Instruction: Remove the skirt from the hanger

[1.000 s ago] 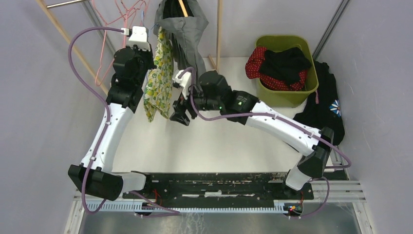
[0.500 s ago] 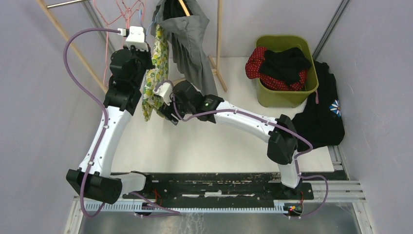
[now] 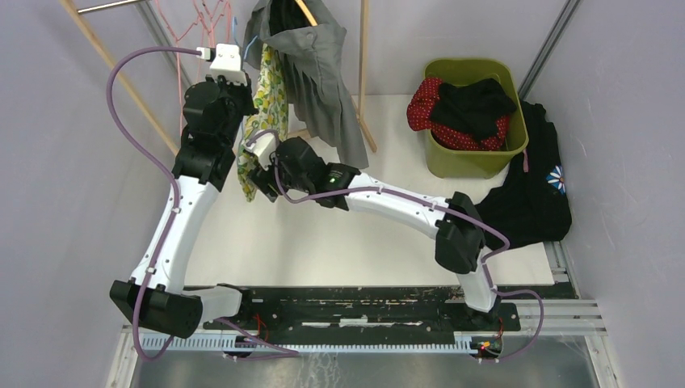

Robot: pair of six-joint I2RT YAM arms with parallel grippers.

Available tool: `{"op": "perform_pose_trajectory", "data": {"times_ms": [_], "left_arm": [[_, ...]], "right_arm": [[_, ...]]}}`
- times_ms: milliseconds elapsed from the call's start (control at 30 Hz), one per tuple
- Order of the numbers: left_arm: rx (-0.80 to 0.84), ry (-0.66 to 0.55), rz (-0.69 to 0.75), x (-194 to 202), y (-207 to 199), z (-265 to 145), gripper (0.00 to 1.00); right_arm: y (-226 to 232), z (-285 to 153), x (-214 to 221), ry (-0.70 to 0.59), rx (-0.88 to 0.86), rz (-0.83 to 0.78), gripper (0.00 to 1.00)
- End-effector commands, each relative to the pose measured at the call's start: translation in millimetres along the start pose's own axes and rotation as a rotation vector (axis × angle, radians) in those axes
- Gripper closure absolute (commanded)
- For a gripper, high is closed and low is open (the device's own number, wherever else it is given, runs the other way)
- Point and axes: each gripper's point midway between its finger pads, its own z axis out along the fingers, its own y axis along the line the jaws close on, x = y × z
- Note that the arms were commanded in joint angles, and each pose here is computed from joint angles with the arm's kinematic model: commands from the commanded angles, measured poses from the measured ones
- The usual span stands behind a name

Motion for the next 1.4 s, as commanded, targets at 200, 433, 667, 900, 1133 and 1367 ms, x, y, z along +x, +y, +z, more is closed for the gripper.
{"op": "perform_pose_trajectory", "data": {"times_ms": [200, 433, 667, 900, 1133, 1367], "left_arm": [[0.028, -0.118, -0.041, -38, -5, -17, 0.97], [0.015, -0.089, -0.025, -22, -4, -18, 0.97], [0.006, -0.072, -0.006, -13, -3, -15, 0.97], [0.016, -0.078, -0.008, -15, -6, -4, 0.97], [0.025, -0.064, -0.003, -5, -9, 3, 0.97], [0.020, -0.051, 0.009, 1, -9, 6, 0.97]], "right_arm": [[-65, 35, 2, -0.064, 0.263, 0.128, 0.57], [-97, -7, 8, -0.024, 0.423, 0.080, 0.99], [-138, -119, -23, -0.074, 0.609, 0.019, 0.99], [-196, -240, -77, -0.213, 0.849, -0.010, 0.99], [-312, -341, -96, -0.298, 1.228, 0.040, 0.99], [-412, -448, -96, -0.381, 1.555, 0.133, 0.99]]}}
